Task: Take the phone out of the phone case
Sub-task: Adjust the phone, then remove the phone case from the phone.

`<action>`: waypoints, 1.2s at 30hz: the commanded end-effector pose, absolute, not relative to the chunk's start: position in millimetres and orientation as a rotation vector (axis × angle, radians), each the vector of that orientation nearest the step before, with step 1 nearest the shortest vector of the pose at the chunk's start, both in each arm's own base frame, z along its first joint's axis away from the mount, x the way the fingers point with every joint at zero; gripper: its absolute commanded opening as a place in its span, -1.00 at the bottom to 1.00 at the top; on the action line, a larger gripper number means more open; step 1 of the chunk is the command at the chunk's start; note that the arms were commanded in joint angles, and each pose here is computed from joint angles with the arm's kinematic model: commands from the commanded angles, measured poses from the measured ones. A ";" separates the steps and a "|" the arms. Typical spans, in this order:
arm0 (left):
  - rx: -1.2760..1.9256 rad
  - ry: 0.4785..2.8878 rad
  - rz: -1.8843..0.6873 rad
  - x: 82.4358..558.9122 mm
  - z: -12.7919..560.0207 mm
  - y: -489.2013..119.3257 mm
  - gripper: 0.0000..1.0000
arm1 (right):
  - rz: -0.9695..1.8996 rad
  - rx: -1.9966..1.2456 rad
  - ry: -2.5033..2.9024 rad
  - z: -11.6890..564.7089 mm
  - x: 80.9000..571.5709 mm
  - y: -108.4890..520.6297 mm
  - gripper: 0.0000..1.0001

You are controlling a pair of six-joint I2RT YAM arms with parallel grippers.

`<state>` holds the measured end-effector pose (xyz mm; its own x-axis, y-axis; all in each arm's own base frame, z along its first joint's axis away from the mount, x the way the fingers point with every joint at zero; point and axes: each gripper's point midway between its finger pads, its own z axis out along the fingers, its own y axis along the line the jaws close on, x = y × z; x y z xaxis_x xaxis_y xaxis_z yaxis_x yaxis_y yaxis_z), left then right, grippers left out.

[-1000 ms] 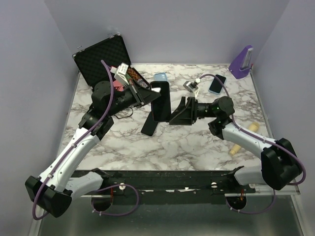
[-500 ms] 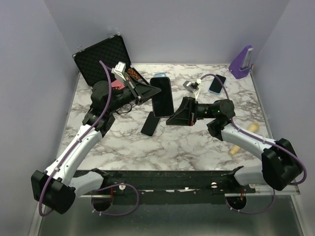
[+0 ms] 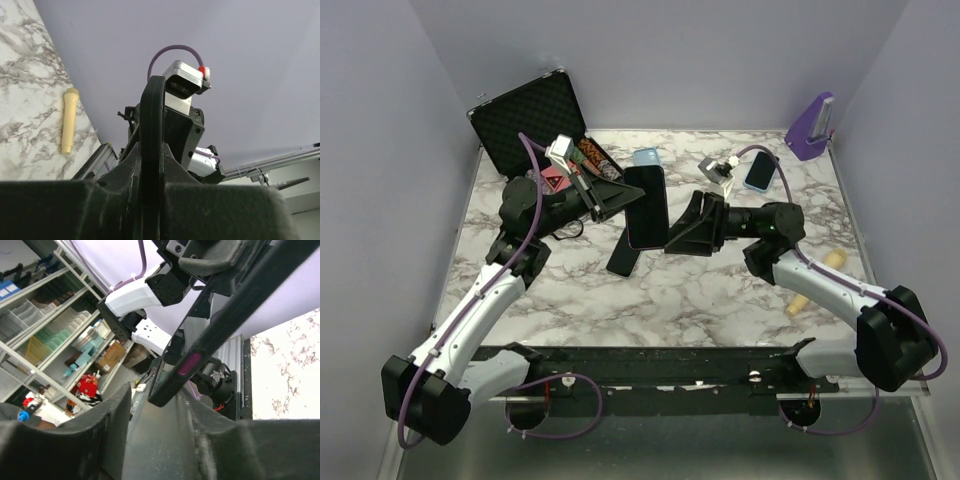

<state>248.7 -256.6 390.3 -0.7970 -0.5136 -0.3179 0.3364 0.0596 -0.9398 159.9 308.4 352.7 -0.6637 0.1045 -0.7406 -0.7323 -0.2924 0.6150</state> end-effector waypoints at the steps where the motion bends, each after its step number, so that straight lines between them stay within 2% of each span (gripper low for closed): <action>1: -0.124 1.645 -1.830 240.4 418.2 -251.6 -1.00 | 1.981 -0.825 1.343 369.6 160.6 310.2 -0.19; 6: -0.140 1.676 -1.887 237.8 420.5 -255.1 -1.00 | 1.964 -0.879 1.301 372.4 161.5 312.6 -0.83; 7: -0.147 1.682 -1.892 238.0 419.7 -255.4 -1.00 | 1.964 -0.906 1.283 373.1 158.2 312.3 -0.88; 13: -0.218 1.770 -2.067 236.2 415.7 -261.7 -1.00 | 1.900 -1.159 1.096 376.8 132.8 306.8 -0.83; 15: -0.228 1.783 -2.138 234.4 415.9 -264.2 -1.00 | 1.857 -1.196 1.053 377.6 133.1 308.0 -0.98; 19: -0.259 1.804 -2.271 225.9 413.6 -265.7 -1.00 | 1.736 -1.245 1.026 375.1 148.1 317.6 -0.99; 23: -0.245 1.772 -2.356 215.5 419.9 -265.2 -1.00 | 1.513 -1.219 1.145 365.7 185.4 335.3 -0.99; 28: -0.194 1.744 -2.364 206.5 427.7 -265.6 -1.00 | 1.320 -0.942 1.364 354.4 244.1 341.8 -0.99; 32: -0.160 1.677 -2.316 204.8 434.1 -262.8 -1.00 | 1.143 -0.404 1.660 327.3 308.8 320.9 -0.99; 33: -0.159 1.672 -2.303 204.4 434.9 -263.2 -1.00 | 1.022 -0.255 1.729 314.4 323.1 307.6 -0.99; 36: -0.139 1.666 -2.251 203.9 435.8 -265.8 -1.00 | 0.754 -0.092 1.796 293.0 339.5 280.0 -0.99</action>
<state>268.6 -246.8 419.3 -0.8593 -0.5106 -0.0302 0.1776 -0.2424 -0.9538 196.4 345.2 356.7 -0.4884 0.0756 -0.8693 -0.8696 0.0403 0.4921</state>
